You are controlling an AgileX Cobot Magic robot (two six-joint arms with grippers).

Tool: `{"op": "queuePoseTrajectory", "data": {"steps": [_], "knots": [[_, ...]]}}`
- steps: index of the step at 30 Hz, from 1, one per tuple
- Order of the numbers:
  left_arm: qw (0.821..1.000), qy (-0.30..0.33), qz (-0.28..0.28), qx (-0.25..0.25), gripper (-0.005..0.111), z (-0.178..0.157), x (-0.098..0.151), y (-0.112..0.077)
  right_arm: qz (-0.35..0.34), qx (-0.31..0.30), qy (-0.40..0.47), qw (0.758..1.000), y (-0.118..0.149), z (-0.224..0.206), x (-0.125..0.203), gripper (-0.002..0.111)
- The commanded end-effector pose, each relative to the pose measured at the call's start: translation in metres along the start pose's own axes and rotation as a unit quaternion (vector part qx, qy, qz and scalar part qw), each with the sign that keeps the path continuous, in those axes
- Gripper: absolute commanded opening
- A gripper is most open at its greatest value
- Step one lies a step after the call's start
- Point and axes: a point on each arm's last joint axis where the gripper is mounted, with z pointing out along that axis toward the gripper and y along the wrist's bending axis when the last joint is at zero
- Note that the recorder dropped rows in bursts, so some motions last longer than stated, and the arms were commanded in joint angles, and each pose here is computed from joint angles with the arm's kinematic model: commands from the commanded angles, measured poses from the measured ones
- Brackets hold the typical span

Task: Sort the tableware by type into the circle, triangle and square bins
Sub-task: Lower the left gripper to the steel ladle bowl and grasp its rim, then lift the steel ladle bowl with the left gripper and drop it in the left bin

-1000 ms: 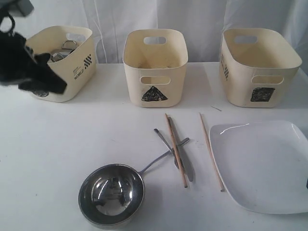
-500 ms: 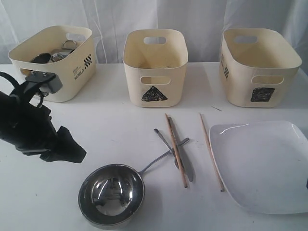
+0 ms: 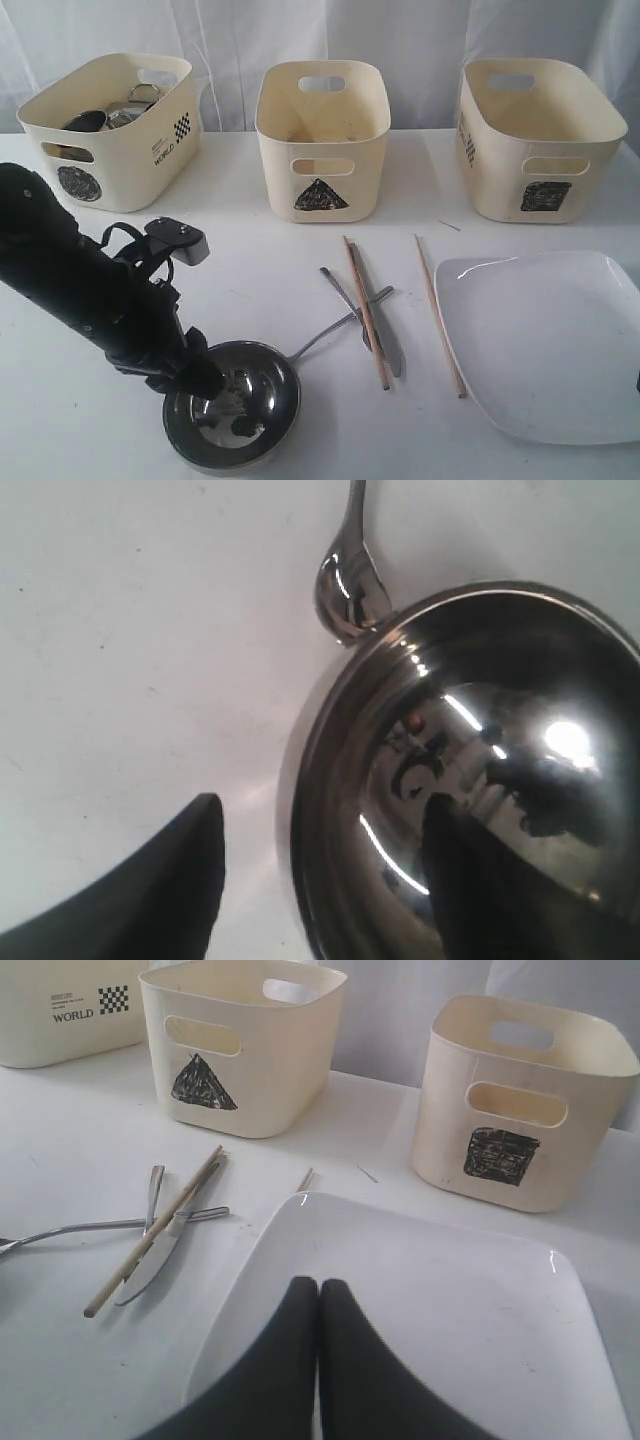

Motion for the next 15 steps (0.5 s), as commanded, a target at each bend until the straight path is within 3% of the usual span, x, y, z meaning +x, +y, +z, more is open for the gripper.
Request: {"op": "queuePoseTrajectory", "data": {"steps": [1, 6, 12, 15], "knots": [[1.0, 0.023, -0.003, 0.011, 0.052, 0.011, 0.005, 0.001, 0.001, -0.002, -0.003, 1.0, 0.0, 0.0, 0.001, 0.0], [0.999, 0.031, 0.007, 0.011, 0.004, 0.011, 0.006, 0.002, 0.001, -0.002, -0.003, 1.0, 0.0, 0.0, 0.001, 0.0], [0.998, -0.022, 0.056, -0.036, 0.0, -0.03, -0.024, -0.004, 0.001, -0.002, -0.003, 1.0, 0.0, 0.0, 0.001, 0.0], [0.988, -0.083, 0.084, -0.102, 0.0, -0.063, -0.048, -0.005, 0.001, -0.002, -0.003, 1.0, 0.0, 0.0, 0.001, 0.0]]}}
